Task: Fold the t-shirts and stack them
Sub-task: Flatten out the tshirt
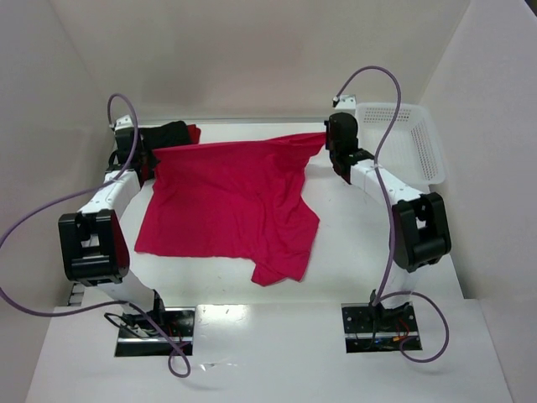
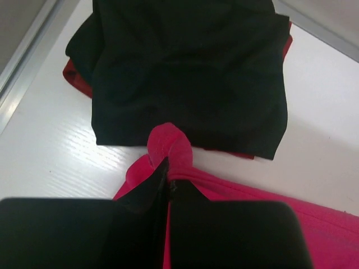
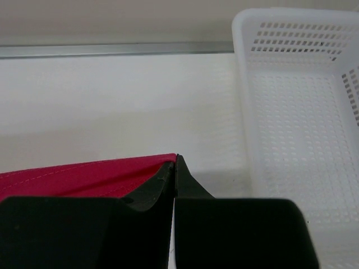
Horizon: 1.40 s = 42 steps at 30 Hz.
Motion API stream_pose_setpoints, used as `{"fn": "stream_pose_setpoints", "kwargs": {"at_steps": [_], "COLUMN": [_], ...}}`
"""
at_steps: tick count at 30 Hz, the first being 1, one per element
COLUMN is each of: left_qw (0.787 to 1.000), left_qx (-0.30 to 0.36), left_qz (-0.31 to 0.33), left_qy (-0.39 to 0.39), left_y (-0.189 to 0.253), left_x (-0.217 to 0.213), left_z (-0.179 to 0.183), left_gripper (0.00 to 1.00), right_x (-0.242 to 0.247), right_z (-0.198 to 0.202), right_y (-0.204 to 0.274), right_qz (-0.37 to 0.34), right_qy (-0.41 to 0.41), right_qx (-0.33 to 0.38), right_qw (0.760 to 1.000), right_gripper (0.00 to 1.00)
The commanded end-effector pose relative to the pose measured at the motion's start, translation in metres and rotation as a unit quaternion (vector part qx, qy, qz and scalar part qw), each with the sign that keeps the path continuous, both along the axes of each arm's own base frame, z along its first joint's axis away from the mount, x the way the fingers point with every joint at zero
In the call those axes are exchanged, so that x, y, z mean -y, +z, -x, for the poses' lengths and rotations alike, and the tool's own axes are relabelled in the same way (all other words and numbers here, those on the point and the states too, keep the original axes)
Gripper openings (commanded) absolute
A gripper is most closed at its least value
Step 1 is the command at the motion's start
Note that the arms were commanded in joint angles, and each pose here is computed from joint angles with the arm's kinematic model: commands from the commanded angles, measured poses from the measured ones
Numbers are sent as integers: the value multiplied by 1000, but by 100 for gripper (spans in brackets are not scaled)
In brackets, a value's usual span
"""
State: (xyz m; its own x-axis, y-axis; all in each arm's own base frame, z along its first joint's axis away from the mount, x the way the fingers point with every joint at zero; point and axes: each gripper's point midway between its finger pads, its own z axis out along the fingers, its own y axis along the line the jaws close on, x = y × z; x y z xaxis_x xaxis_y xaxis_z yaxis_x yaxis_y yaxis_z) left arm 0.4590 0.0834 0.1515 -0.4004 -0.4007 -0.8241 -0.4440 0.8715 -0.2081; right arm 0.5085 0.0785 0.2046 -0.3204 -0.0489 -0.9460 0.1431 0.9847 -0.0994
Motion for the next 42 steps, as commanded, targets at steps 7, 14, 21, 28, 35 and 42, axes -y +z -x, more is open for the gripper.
{"fn": "stream_pose_setpoints", "kwargs": {"at_steps": [7,14,21,28,35,42], "left_qw": [994,994,995,996,999,999], "left_qx": [82,79,62,47,15,3], "left_qz": [-46,-62,-59,-58,-36,-27], "left_qy": [51,51,50,54,33,31], "left_y": [49,44,28,20,8,-5], "left_x": [-50,-58,-72,-72,-60,-55], "left_z": [-53,-78,-82,-75,-65,-51], "left_gripper": [0,0,0,0,0,0], "right_x": [-3,-27,-49,-75,-100,-198], "right_z": [-73,-99,-106,-111,-115,-65], "right_y": [46,39,12,9,-8,-27], "right_qz": [-40,-62,-91,-104,-127,-148], "right_qy": [-8,38,82,134,169,329], "right_qx": [85,81,56,47,20,-42], "right_qw": [996,994,991,984,977,932], "right_gripper": [0,0,2,11,20,6]}}
